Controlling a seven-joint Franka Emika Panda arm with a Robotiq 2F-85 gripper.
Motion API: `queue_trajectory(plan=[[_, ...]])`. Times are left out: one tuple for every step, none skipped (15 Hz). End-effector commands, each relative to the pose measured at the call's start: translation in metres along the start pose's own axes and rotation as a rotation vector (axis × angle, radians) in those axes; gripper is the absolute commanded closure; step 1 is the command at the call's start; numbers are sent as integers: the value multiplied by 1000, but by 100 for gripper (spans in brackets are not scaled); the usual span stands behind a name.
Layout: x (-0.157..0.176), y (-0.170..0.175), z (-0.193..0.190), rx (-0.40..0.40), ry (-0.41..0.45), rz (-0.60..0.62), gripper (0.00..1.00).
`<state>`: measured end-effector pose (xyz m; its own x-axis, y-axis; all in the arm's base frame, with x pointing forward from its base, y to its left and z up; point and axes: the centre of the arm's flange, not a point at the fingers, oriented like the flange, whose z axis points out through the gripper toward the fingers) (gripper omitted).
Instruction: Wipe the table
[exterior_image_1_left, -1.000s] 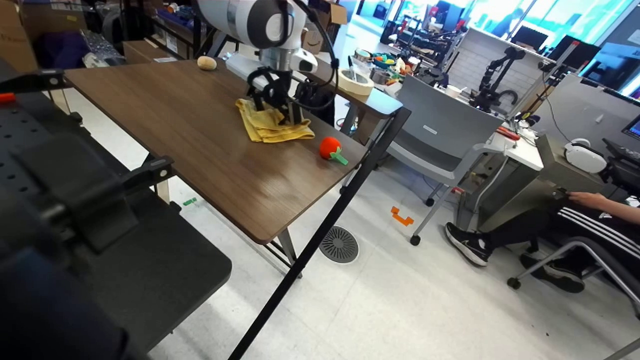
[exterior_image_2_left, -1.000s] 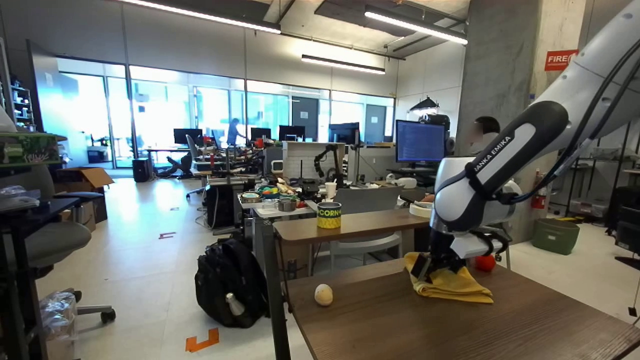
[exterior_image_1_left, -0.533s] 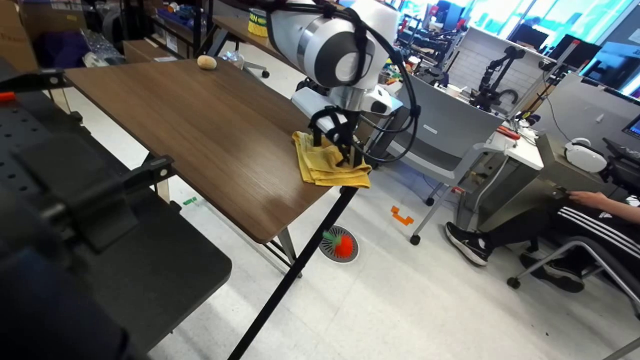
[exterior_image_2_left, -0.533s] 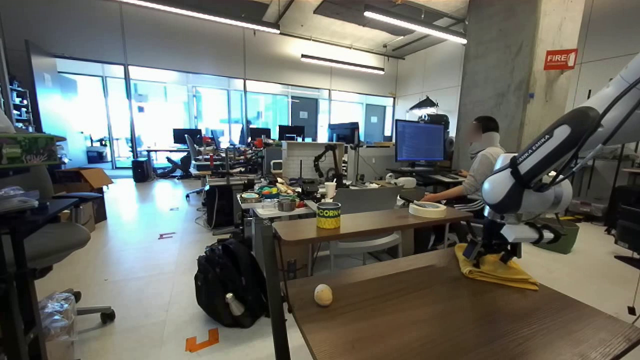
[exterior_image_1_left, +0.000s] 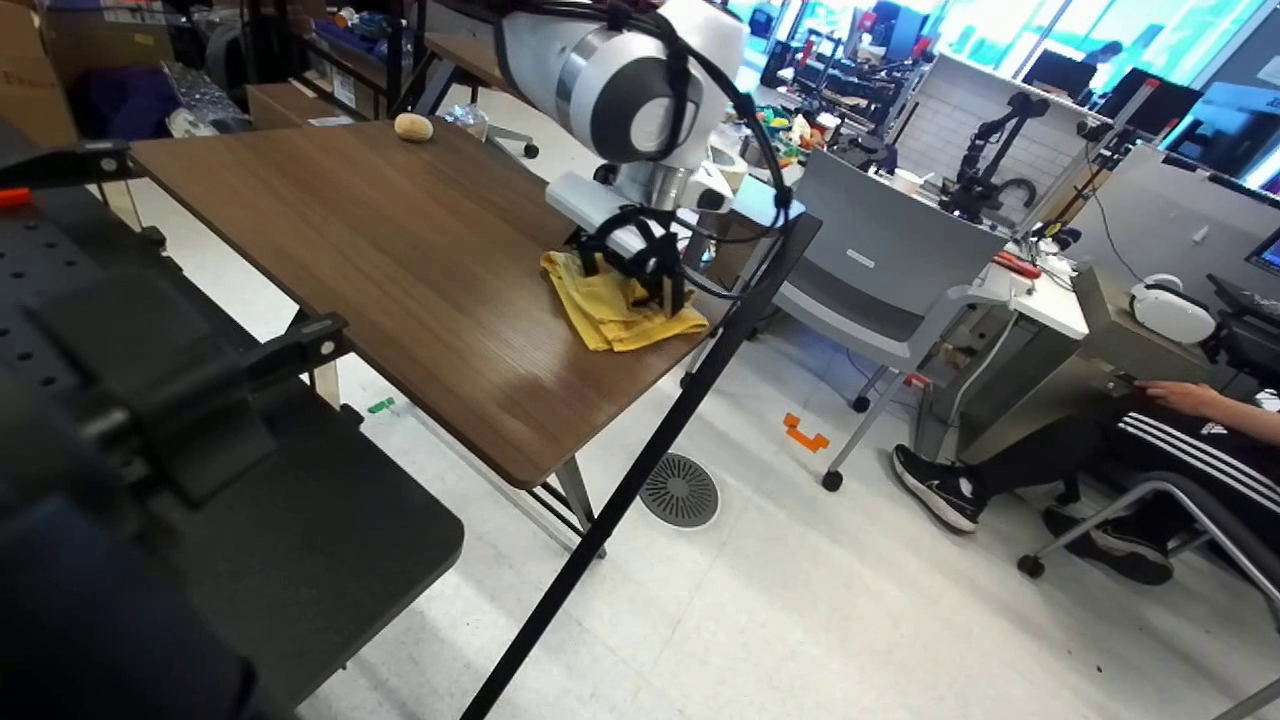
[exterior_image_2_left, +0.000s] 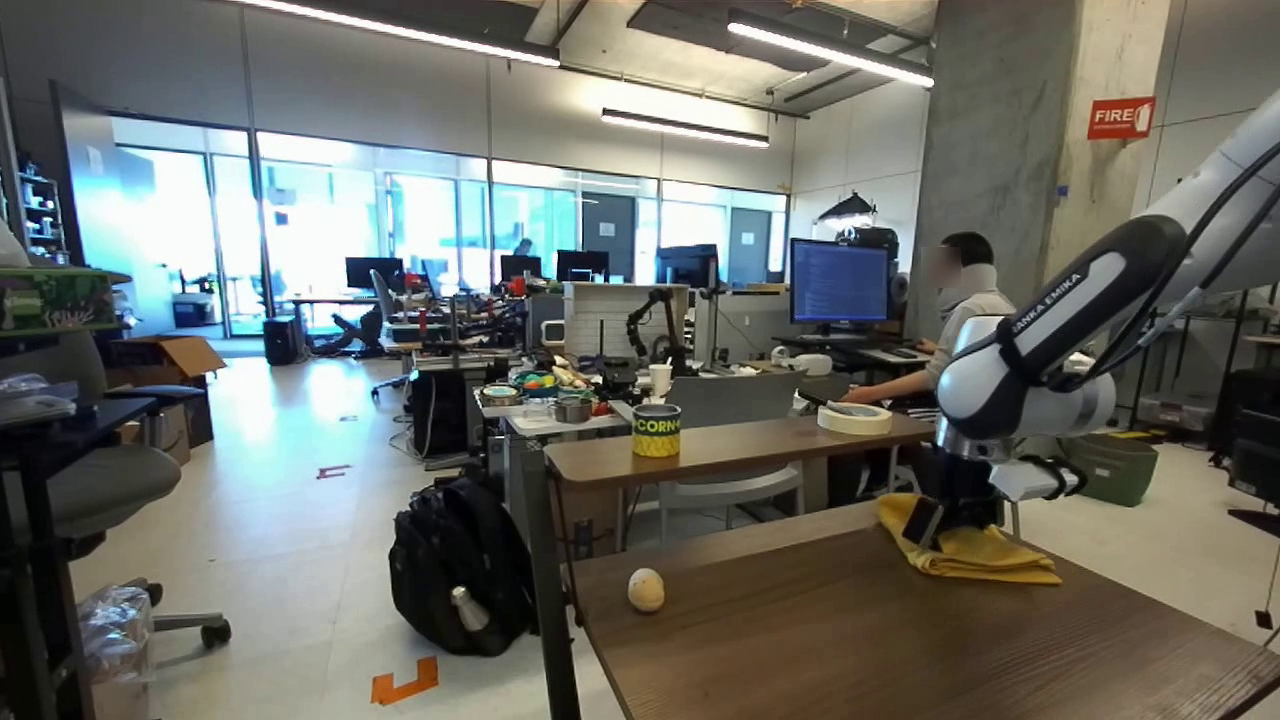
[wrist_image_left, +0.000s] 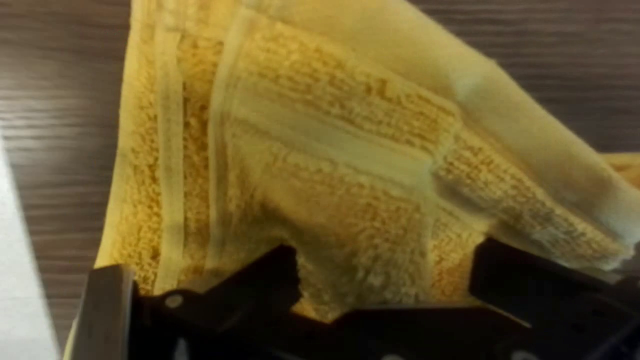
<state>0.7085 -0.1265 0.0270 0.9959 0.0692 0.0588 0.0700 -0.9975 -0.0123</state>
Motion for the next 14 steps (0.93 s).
queue_trajectory(plan=[[-23, -93, 15, -81, -72, -177, 0], [-28, -117, 15, -108, -96, -223, 0], [-33, -140, 15, -127, -115, -273, 0], [-40, -162, 14, -137, -125, -330, 0], [-47, -184, 13, -119, -113, -400, 0], [-55, -207, 14, -120, -118, -455, 0], [-63, -231, 14, -118, -125, -510, 0], [-72, -253, 17, -122, -131, -563, 0], [-79, -276, 20, -122, -139, -615, 0], [-88, -299, 21, -123, -152, -666, 0], [-95, -322, 24, -123, -159, -718, 0], [-104, -344, 26, -127, -166, -770, 0], [-118, -362, 26, -125, -174, -822, 0], [-129, -382, 28, -128, -180, -873, 0]])
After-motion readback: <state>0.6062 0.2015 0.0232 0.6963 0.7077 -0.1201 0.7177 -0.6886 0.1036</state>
